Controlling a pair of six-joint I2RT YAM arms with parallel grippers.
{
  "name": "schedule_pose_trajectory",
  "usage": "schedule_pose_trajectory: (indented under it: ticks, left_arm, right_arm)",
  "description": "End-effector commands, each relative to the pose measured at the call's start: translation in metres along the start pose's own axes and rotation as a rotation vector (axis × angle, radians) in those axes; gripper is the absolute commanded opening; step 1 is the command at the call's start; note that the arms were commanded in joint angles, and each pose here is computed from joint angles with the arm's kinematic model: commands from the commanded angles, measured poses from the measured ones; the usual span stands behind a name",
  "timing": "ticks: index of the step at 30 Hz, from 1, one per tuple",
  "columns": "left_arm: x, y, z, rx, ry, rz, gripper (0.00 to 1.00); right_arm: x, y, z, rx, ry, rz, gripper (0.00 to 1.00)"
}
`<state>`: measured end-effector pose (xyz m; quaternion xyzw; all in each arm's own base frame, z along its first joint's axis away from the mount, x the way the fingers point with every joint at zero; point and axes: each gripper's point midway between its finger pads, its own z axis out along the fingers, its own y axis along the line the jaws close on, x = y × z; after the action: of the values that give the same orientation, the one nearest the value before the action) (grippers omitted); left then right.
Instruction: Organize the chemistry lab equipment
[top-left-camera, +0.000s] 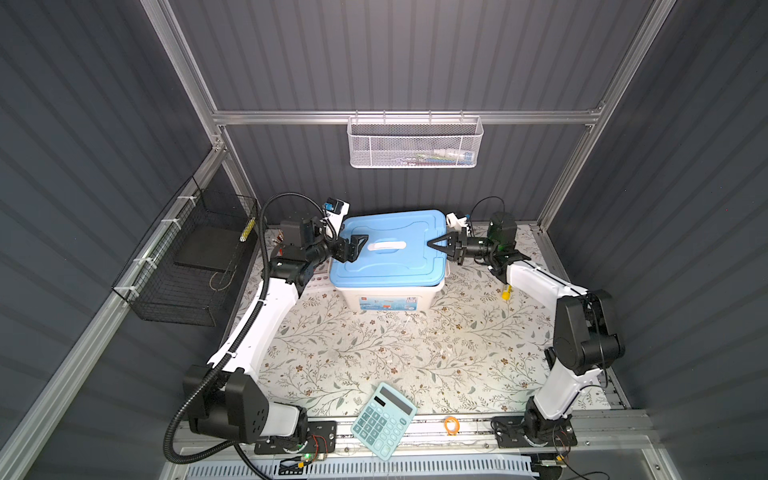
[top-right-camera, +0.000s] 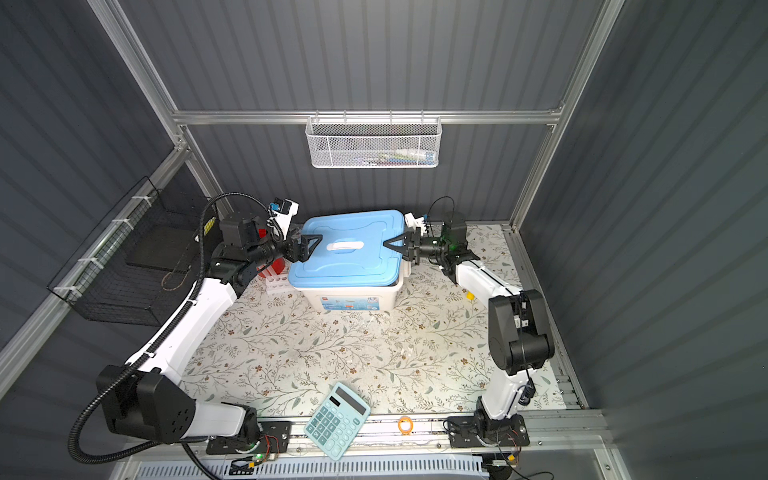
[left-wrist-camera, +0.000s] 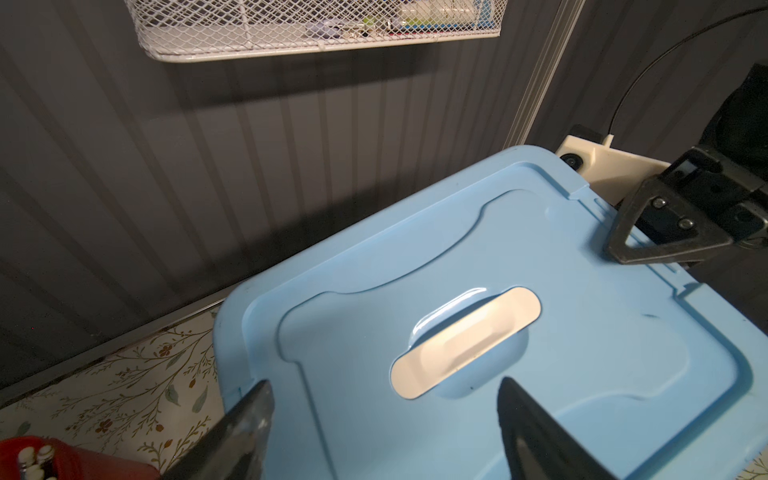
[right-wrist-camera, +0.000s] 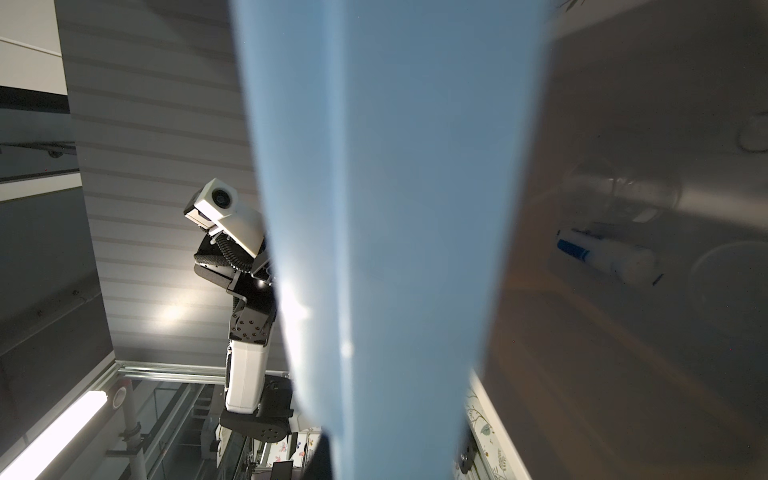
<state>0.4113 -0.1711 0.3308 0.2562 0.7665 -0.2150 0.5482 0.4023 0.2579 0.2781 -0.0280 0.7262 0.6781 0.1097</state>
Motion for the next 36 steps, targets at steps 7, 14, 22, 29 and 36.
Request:
schedule_pose_trajectory:
  ticks: [7,14,22,29,36]
  left_arm:
    - [-0.006,0.001,0.0,0.006,-0.01,0.011,0.84]
    - [-0.001,0.001,0.007,0.013,0.003,0.008,0.84]
    - [0.002,-0.002,0.014,0.023,0.014,0.007,0.84]
    - [0.009,-0.003,0.02,0.025,0.034,0.01,0.84]
    - [0.017,-0.007,0.029,0.041,0.055,0.006,0.84]
  right_arm:
    - [-0.003,-0.016,-0.006,0.007,0.002,-0.017,0.07]
    - [0.001,-0.02,-0.009,0.015,0.009,-0.014,0.08]
    - [0.007,-0.025,-0.01,0.037,0.022,-0.017,0.1]
    - [0.006,-0.035,-0.015,0.063,0.012,-0.004,0.11]
    - [-0.003,-0.046,-0.021,0.077,-0.015,0.024,0.11]
